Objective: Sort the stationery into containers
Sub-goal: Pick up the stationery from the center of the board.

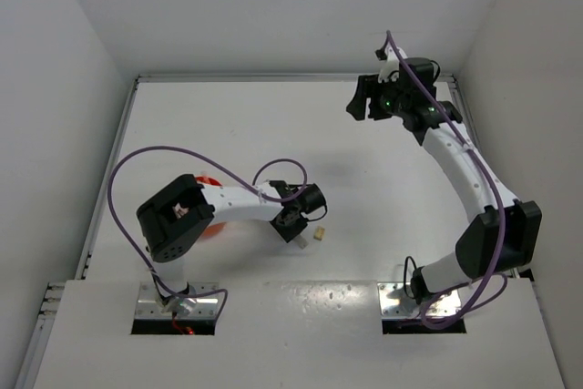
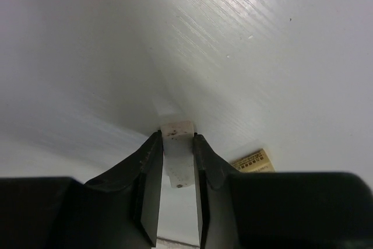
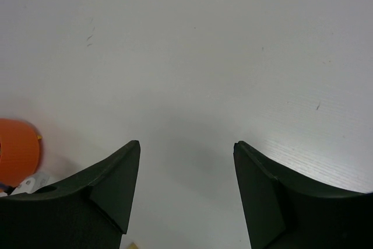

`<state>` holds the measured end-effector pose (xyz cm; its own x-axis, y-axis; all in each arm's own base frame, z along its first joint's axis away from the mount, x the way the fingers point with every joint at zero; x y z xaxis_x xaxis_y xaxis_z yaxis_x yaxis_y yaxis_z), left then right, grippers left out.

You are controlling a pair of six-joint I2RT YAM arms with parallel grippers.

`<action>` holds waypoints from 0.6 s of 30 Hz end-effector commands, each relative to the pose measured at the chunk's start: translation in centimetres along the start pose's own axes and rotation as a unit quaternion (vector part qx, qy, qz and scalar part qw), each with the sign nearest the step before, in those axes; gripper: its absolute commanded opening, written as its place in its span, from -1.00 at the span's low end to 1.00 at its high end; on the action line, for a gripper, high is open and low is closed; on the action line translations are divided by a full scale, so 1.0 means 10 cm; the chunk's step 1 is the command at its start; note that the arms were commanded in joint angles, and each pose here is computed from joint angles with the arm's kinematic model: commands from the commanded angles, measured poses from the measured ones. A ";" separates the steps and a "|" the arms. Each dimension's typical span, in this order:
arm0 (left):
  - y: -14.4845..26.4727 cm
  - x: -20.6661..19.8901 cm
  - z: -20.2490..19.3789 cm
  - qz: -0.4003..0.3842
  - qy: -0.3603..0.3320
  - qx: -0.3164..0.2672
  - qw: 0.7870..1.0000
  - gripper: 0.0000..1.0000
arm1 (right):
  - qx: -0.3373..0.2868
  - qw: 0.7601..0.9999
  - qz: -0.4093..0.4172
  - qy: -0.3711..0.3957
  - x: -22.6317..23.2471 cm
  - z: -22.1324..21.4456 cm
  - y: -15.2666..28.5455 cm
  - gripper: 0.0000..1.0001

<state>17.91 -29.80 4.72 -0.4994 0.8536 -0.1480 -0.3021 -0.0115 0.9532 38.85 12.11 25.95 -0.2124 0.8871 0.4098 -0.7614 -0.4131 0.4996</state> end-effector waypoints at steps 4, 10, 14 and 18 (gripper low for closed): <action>0.34 -0.22 0.22 -0.019 -0.057 -0.055 0.997 -0.62 | -0.028 0.999 0.023 -0.007 0.06 0.13 0.12 0.32; 1.39 -0.11 1.08 -0.020 -0.109 -0.274 0.955 -0.94 | -0.019 0.998 0.054 0.005 0.07 0.06 0.09 -0.88; 1.77 0.54 1.68 0.043 -0.081 -0.385 0.918 -0.94 | -0.022 0.996 0.078 0.026 0.11 0.02 0.11 -0.36; 2.12 1.12 2.16 0.086 -0.045 -0.459 0.883 -0.94 | -0.019 0.994 0.101 0.034 0.16 0.00 0.10 0.09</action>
<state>23.79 -15.70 27.21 -0.4594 0.8740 -0.1585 -0.7946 -0.3247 0.5130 37.87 12.65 24.64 -0.3068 0.8362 0.4546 -0.7084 -0.5196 0.4778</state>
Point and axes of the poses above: each gripper's point midway between its finger pads, its own y axis back along the fingers, its own x axis along the line the jaws close on, z = x × y, the point moved 4 cm from there along y, back along the fingers, and after that the axes turned 13 degrees about -y, right-handed, at the moved point
